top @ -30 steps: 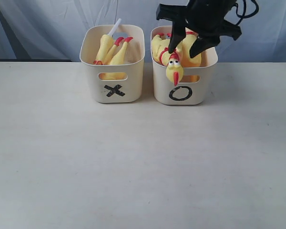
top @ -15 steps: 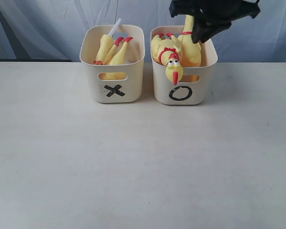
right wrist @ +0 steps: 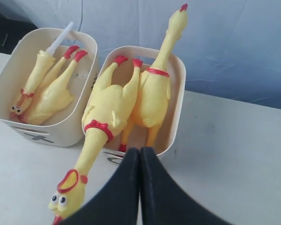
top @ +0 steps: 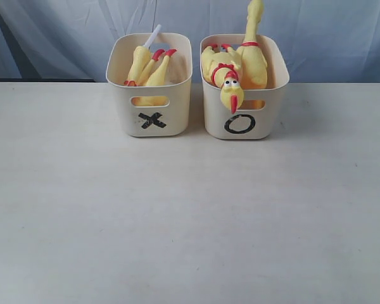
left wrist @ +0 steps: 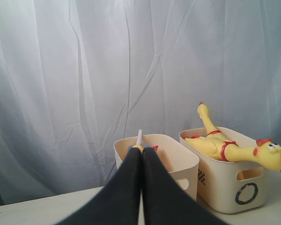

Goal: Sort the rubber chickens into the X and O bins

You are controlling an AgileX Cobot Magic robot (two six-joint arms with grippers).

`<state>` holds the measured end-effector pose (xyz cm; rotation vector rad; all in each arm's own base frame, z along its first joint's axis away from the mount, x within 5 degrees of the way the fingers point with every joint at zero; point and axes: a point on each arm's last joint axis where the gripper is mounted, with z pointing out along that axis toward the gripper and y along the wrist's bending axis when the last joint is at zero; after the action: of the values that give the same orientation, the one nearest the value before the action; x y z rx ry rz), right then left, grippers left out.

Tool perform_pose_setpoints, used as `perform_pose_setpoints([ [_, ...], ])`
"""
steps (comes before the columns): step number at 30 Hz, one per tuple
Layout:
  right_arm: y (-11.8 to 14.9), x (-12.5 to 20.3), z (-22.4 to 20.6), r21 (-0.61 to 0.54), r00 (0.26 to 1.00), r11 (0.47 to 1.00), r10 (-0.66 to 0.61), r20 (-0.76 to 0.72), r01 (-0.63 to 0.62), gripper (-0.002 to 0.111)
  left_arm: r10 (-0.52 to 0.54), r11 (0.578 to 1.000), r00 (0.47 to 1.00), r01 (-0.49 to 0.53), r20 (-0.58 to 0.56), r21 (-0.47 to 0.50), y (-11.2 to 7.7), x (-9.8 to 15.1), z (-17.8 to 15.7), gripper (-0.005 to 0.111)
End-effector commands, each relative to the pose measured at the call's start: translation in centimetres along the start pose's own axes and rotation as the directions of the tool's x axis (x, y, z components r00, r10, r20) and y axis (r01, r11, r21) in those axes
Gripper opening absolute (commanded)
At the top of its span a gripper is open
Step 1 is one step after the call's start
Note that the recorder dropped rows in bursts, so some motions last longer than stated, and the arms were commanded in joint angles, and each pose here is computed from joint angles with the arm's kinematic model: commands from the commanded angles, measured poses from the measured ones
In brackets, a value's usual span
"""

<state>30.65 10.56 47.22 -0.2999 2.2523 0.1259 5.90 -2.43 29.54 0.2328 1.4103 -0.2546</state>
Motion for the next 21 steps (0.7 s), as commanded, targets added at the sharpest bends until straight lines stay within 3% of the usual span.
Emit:
perform_pose_setpoints([
  [1, -0.7, 1.6, -3.7, 0.026, 0.999, 1.000, -0.017, 0.039, 0.016, -0.001, -0.002, 1.000, 1.000, 0.002, 0.017, -0.026, 0.2, -0.2, -0.2, 0.000],
  [5, -1.6, 4.1, -6.4, 0.090, 0.996, 0.995, -0.052, 0.068, 0.045, -0.001, -0.002, 0.999, 1.000, 0.002, 0.020, -0.037, 0.3, -0.2, -0.2, 0.000],
  [21, -2.4, 16.2, -16.6, 0.027, 0.916, 0.999, -0.028, 0.400, 0.019, -0.001, -0.002, 1.000, 1.000, 0.002, 0.018, -0.031, 0.3, -0.2, -0.2, 0.000],
])
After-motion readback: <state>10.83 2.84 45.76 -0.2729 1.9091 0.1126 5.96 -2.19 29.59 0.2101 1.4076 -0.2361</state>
